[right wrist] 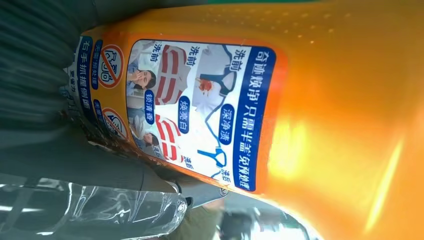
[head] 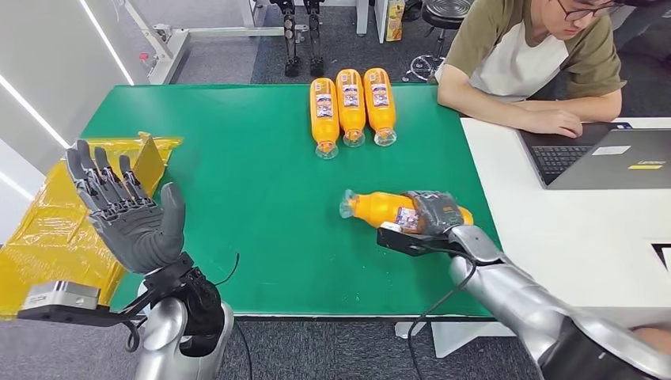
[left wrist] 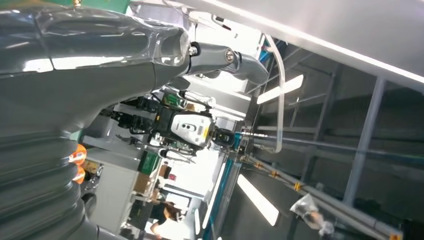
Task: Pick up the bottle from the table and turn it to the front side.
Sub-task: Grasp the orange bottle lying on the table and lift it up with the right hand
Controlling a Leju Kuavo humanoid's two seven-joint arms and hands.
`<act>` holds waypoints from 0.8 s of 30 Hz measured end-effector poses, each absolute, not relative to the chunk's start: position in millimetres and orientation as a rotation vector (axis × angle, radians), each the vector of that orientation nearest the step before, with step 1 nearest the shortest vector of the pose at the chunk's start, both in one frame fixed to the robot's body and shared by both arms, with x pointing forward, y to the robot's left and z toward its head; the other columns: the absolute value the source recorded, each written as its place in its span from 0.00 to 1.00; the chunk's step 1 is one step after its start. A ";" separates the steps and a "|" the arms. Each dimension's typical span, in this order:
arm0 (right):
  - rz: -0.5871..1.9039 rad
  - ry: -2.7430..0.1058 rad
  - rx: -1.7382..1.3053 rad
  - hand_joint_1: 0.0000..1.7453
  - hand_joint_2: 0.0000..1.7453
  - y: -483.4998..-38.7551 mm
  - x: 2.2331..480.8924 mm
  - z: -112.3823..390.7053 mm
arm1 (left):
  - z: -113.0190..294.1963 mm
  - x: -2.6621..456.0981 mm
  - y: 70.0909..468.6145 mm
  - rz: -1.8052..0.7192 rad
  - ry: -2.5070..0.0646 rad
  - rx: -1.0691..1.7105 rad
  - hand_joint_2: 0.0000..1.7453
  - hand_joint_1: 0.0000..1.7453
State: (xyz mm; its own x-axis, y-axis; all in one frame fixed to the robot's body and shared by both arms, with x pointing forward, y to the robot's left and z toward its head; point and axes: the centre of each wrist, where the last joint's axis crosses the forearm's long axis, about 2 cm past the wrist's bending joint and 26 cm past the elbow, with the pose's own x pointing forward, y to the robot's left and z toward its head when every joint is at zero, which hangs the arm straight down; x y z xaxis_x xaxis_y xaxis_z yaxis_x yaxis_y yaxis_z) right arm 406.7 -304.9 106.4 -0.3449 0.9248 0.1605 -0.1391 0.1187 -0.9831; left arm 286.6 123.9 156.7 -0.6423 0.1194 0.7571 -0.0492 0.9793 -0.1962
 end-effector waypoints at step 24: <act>0.740 -2.130 -0.492 1.00 1.00 -198.4 364.8 98.3 | 85.1 282.8 77.0 -0.121 -1.908 -0.550 1.00 0.00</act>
